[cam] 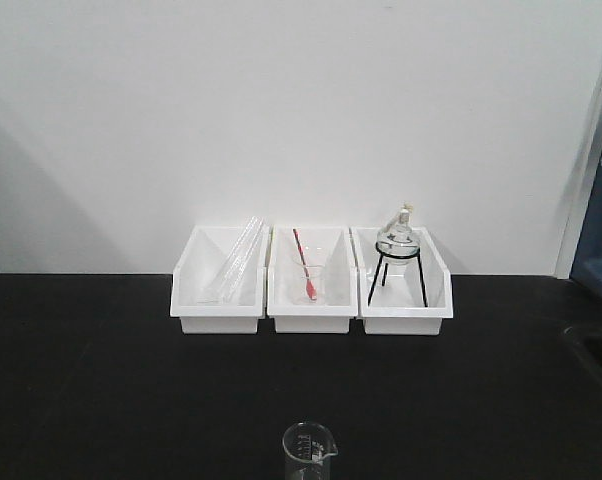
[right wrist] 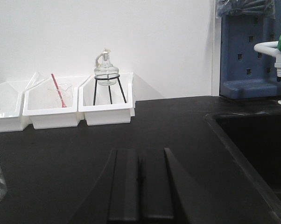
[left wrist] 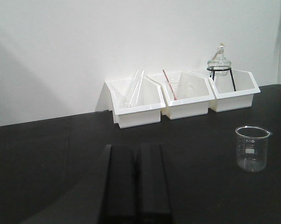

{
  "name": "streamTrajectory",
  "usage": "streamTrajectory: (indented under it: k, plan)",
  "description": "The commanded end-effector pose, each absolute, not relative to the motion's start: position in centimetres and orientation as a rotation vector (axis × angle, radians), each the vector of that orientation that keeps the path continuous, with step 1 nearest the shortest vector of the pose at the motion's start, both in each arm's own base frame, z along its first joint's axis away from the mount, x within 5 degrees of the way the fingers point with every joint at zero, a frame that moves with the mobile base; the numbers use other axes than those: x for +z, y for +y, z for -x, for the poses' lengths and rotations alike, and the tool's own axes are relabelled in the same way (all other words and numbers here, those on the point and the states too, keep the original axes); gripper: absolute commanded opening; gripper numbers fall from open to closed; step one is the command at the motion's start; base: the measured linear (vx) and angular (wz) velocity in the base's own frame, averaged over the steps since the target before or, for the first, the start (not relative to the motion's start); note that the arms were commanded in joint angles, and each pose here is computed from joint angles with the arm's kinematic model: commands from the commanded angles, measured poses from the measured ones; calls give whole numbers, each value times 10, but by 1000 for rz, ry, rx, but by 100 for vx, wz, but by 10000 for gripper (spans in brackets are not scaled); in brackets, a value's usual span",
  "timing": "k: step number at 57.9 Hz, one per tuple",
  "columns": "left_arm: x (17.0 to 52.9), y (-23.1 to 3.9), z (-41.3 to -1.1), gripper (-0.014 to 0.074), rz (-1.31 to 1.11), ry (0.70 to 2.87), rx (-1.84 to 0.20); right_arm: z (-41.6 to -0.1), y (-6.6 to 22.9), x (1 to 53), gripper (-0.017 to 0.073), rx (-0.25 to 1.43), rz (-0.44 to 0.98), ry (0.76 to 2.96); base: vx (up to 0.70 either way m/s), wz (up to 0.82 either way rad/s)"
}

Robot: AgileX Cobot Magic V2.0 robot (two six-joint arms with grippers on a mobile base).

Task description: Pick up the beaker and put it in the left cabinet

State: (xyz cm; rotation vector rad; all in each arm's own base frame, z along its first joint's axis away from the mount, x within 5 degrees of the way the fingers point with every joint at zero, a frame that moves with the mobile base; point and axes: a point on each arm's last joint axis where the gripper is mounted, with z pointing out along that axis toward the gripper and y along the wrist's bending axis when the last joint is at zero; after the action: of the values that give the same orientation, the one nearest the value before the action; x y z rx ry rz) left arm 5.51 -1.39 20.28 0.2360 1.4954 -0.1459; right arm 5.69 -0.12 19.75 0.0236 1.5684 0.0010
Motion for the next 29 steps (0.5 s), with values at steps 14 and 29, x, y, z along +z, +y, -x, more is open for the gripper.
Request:
streamTrajectory:
  k: [14, 29]
  plan:
    - [206, -14, -54, 1, -217, 1411, -161, -56, 0, 205, -9, -7, 0, 1470, 0, 0]
    - [206, -14, -54, 1, -217, 1411, -161, -48, 3, 239, -9, 79, -16, 1180, 0, 0]
